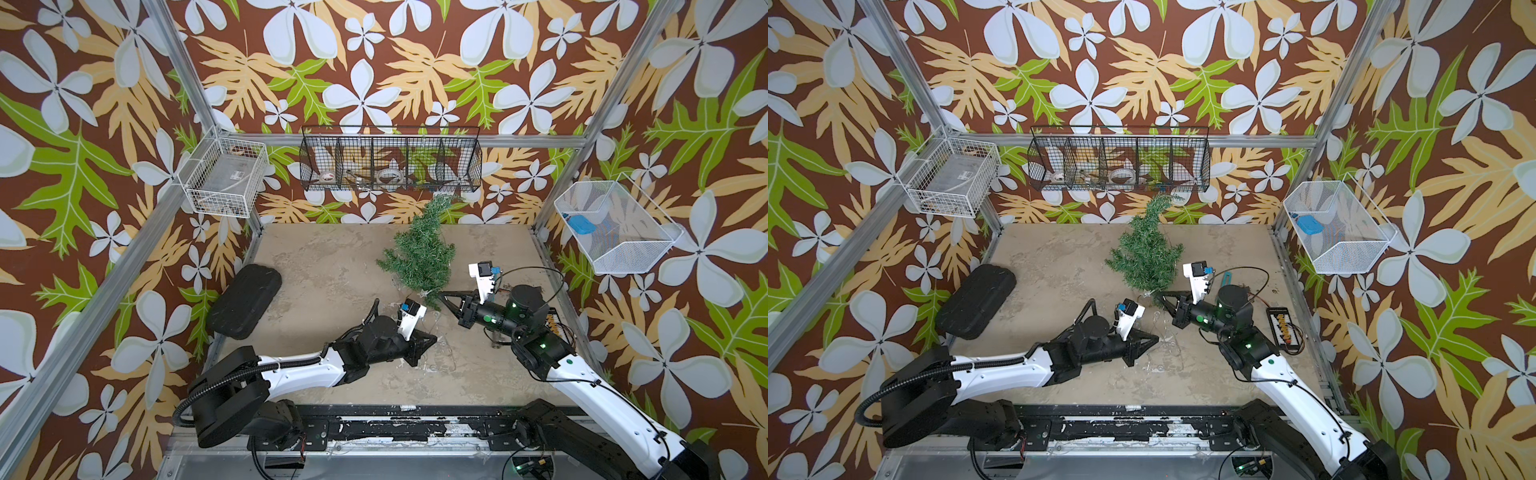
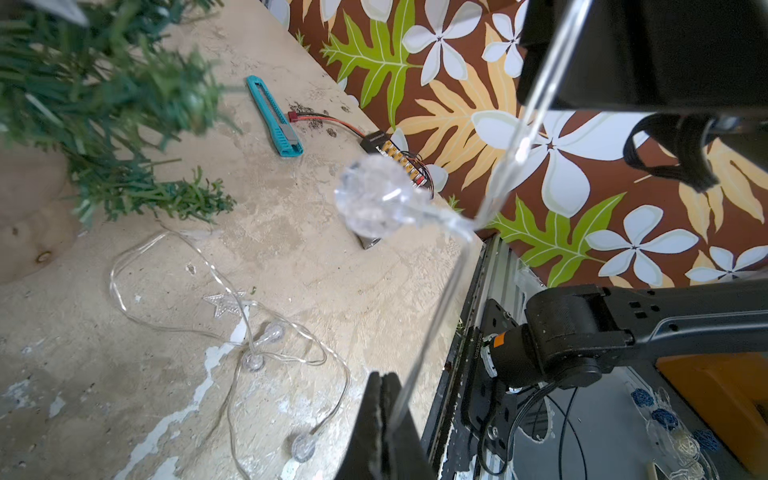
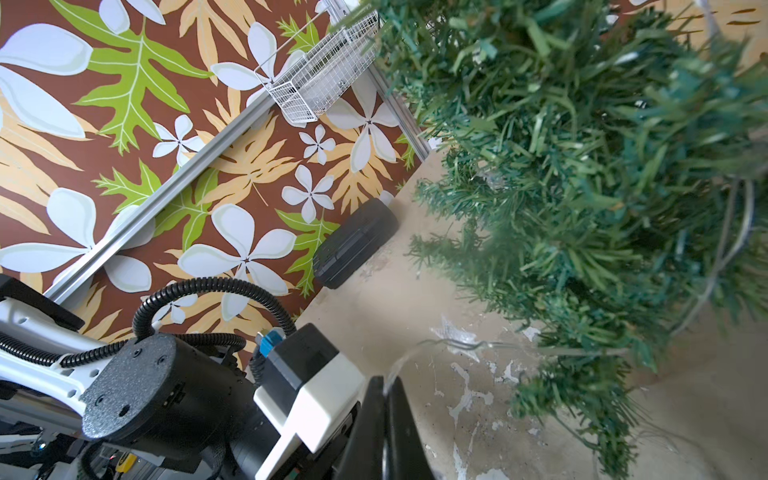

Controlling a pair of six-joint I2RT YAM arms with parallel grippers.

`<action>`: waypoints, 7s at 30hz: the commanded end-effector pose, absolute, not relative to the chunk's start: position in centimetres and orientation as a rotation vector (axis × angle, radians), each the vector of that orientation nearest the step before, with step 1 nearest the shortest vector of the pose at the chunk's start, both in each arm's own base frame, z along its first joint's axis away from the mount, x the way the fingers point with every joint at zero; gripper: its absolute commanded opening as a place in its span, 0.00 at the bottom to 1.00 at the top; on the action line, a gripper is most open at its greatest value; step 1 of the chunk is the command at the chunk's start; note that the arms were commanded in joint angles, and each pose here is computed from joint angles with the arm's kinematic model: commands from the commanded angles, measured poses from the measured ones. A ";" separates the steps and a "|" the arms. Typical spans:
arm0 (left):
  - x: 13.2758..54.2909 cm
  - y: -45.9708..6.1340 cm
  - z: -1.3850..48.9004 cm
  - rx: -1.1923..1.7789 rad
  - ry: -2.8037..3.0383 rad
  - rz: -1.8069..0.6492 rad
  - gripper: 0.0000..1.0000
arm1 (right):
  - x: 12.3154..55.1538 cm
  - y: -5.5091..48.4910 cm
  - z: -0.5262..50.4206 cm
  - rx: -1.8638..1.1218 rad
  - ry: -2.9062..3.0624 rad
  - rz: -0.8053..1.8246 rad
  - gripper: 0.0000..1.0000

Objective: Remove string lights from the small christmas tree
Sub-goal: Remove the light string from the Christmas tree.

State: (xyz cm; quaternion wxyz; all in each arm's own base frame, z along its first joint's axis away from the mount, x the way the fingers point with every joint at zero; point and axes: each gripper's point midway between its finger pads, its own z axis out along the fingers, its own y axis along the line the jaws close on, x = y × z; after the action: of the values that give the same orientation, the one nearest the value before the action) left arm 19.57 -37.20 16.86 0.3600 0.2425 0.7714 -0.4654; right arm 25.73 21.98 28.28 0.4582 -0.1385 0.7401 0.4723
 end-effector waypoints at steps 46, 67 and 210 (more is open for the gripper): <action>21.1 -39.3 33.5 0.726 1.757 -1.182 0.00 | 41.7 6.3 46.0 0.298 1.551 0.553 0.00; 26.7 -35.3 41.6 0.636 1.696 -1.134 0.00 | 51.3 16.5 56.1 0.003 1.414 0.969 0.00; 45.4 -24.9 43.8 0.392 1.432 -0.842 0.00 | 42.6 34.5 52.6 -0.584 1.511 1.113 0.63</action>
State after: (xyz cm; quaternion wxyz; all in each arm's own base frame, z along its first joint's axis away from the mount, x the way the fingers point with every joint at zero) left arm 44.80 -25.19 44.02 0.6571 0.1808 0.6213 -0.3867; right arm 42.50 36.45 51.25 0.5215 -0.2604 0.6369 0.5045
